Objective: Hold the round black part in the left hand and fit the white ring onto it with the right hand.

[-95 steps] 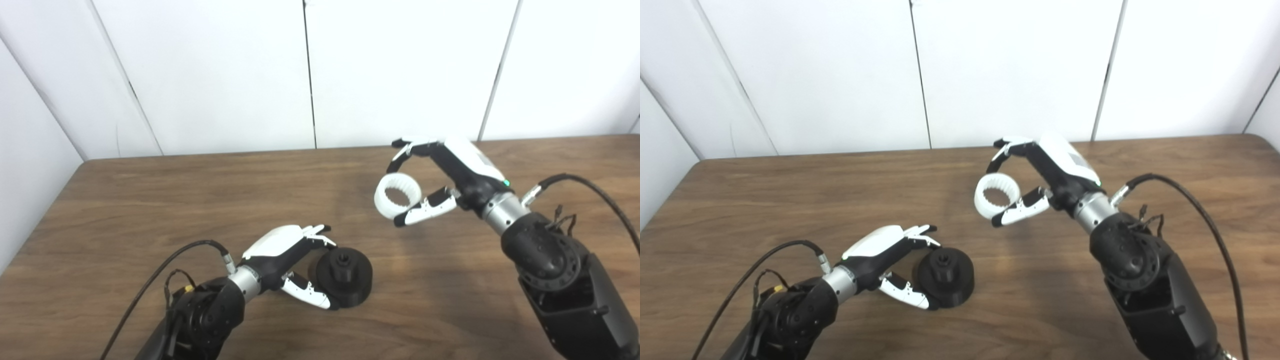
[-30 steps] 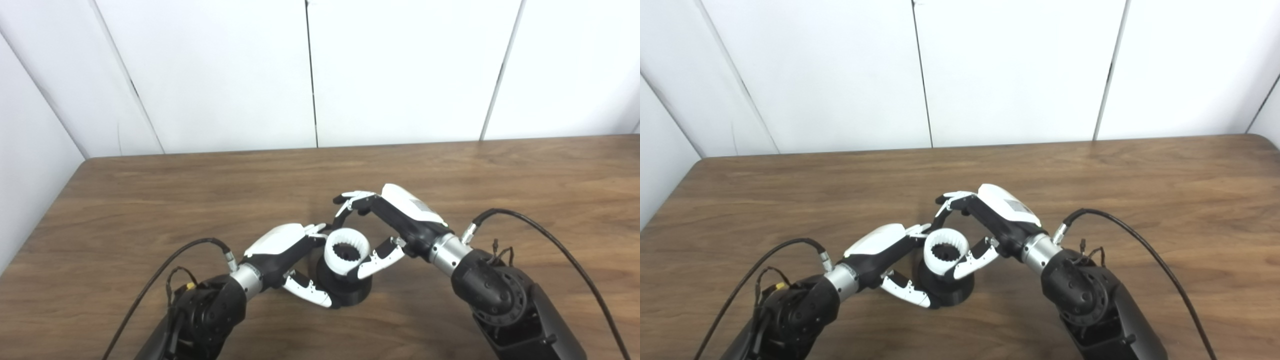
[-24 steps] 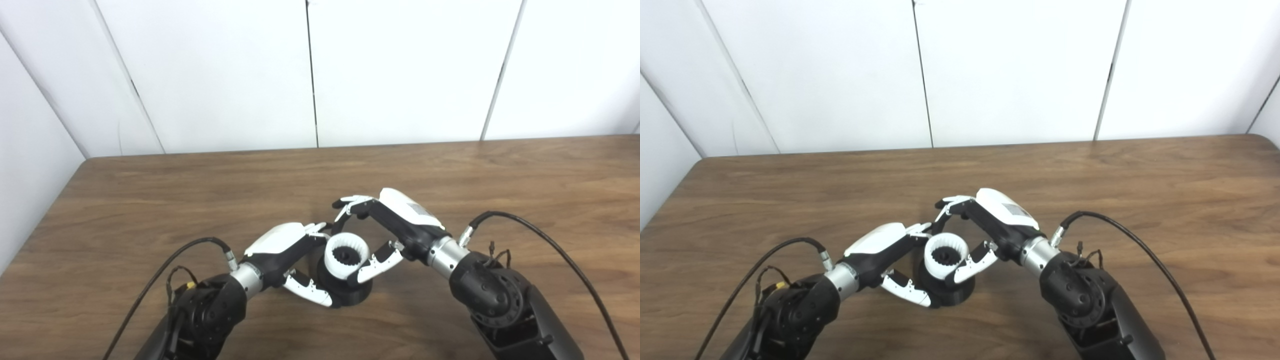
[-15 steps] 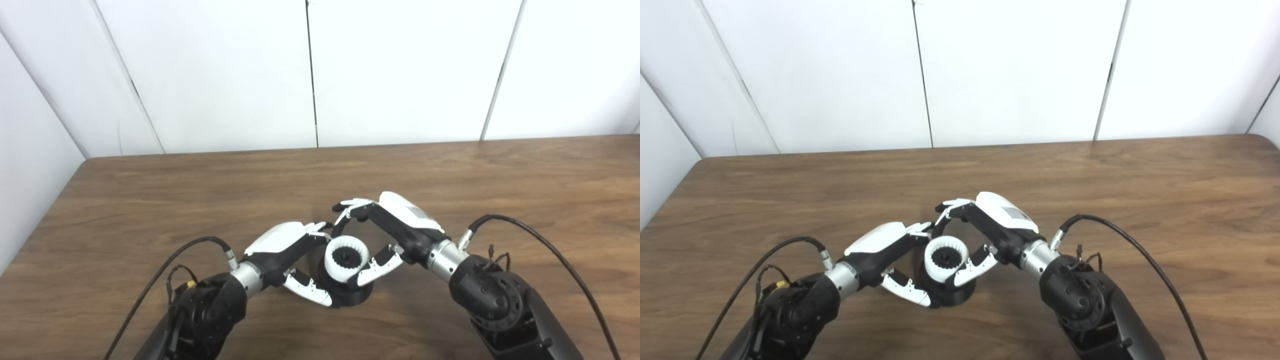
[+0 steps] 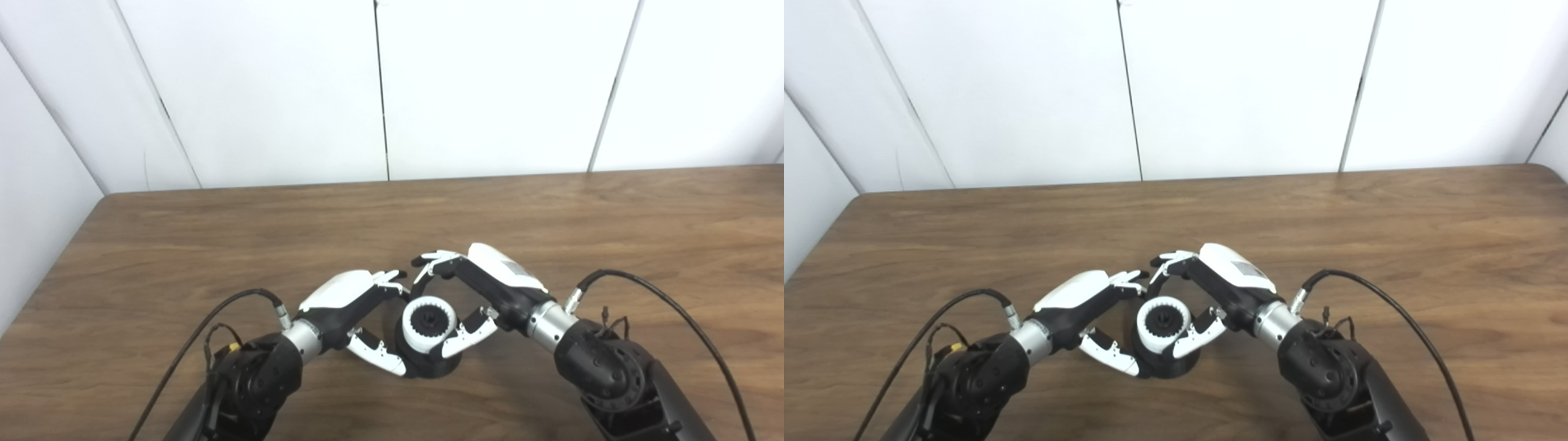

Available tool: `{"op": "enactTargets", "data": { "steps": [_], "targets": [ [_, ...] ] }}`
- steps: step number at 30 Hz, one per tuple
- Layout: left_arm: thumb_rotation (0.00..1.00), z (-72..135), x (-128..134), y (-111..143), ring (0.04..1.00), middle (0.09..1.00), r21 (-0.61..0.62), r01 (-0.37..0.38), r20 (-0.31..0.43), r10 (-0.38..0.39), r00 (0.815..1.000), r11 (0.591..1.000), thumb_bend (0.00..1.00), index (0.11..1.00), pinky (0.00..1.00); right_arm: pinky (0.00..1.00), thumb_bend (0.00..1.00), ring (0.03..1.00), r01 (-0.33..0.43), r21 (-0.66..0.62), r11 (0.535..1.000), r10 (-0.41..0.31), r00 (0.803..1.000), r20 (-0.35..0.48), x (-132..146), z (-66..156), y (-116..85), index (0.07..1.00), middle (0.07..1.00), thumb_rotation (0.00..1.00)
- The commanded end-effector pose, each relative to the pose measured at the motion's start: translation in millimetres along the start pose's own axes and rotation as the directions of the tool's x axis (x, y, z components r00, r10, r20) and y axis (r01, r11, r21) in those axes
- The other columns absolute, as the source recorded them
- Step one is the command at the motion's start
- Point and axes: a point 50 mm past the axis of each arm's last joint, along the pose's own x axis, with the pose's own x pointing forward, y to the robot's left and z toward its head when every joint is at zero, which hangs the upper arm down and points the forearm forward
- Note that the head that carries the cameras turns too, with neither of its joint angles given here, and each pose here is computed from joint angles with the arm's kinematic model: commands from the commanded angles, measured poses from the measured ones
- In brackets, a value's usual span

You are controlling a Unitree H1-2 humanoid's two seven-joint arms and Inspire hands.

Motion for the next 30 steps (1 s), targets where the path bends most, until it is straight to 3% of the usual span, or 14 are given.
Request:
{"op": "enactTargets", "data": {
  "steps": [1, 9, 10, 11, 13, 16, 23, 30],
  "targets": [
    [0.4, 6, 1, 8, 1.0, 0.997, 0.022, -0.006, 0.018, 0.006, 1.0, 1.0, 1.0, 0.77, 0.92, 0.79, 0.52, 0.92, 0.021, -0.027, 0.999, -0.019, 0.998, 0.059, 1, 9, -8, 0.491, 0.866, 0.15],
    [0.41, 3, 0, 7, 1.0, 0.999, 0.017, -0.004, 0.013, 0.004, 1.0, 1.0, 1.0, 0.769, 0.93, 0.78, 0.52, 0.913, 0.015, -0.014, 1.0, -0.014, 0.999, 0.05, 0, 5, -2, 0.494, 0.857, 0.15],
    [0.4, 3, 0, 7, 1.0, 1.0, 0.014, -0.003, 0.011, 0.003, 1.0, 1.0, 1.0, 0.77, 0.94, 0.78, 0.6, 0.909, 0.016, -0.009, 1.0, -0.016, 0.999, 0.05, 0, 5, -1, 0.523, 0.854, 0.16],
    [0.4, 3, 0, 7, 1.0, 1.0, 0.014, -0.002, 0.009, 0.002, 1.0, 1.0, 1.0, 0.77, 0.94, 0.77, 0.75, 0.905, 0.017, -0.003, 1.0, -0.017, 0.999, 0.05, 0, 4, -1, 0.58, 0.852, 0.18],
    [0.4, 3, 0, 7, 1.0, 1.0, 0.013, -0.001, 0.006, 0.0, 1.0, 1.0, 1.0, 0.77, 0.94, 0.77, 0.9, 0.901, 0.018, 0.008, 1.0, -0.018, 0.999, 0.049, 0, 4, 0, 0.641, 0.851, 0.22],
    [0.4, 3, -1, 7, 1.0, 1.0, 0.012, -0.001, 0.007, 0.001, 1.0, 1.0, 1.0, 0.767, 0.94, 0.77, 0.98, 0.894, 0.017, 0.014, 1.0, -0.018, 0.999, 0.047, 0, 3, -1, 0.681, 0.85, 0.26],
    [0.4, 3, 0, 6, 1.0, 0.998, 0.01, -0.002, 0.009, 0.002, 1.0, 1.0, 1.0, 0.771, 0.94, 0.78, 1.0, 0.896, 0.018, 0.063, 0.998, -0.021, 0.999, 0.043, -2, 1, -3, 0.781, 0.873, 0.34],
    [0.38, 5, -1, 6, 1.0, 0.997, 0.016, -0.004, 0.009, 0.004, 1.0, 1.0, 1.0, 0.828, 0.94, 0.78, 1.0, 0.893, 0.029, 0.104, 0.994, -0.034, 0.998, 0.044, -4, -1, -7, 0.818, 0.889, 0.37]
  ]
}}
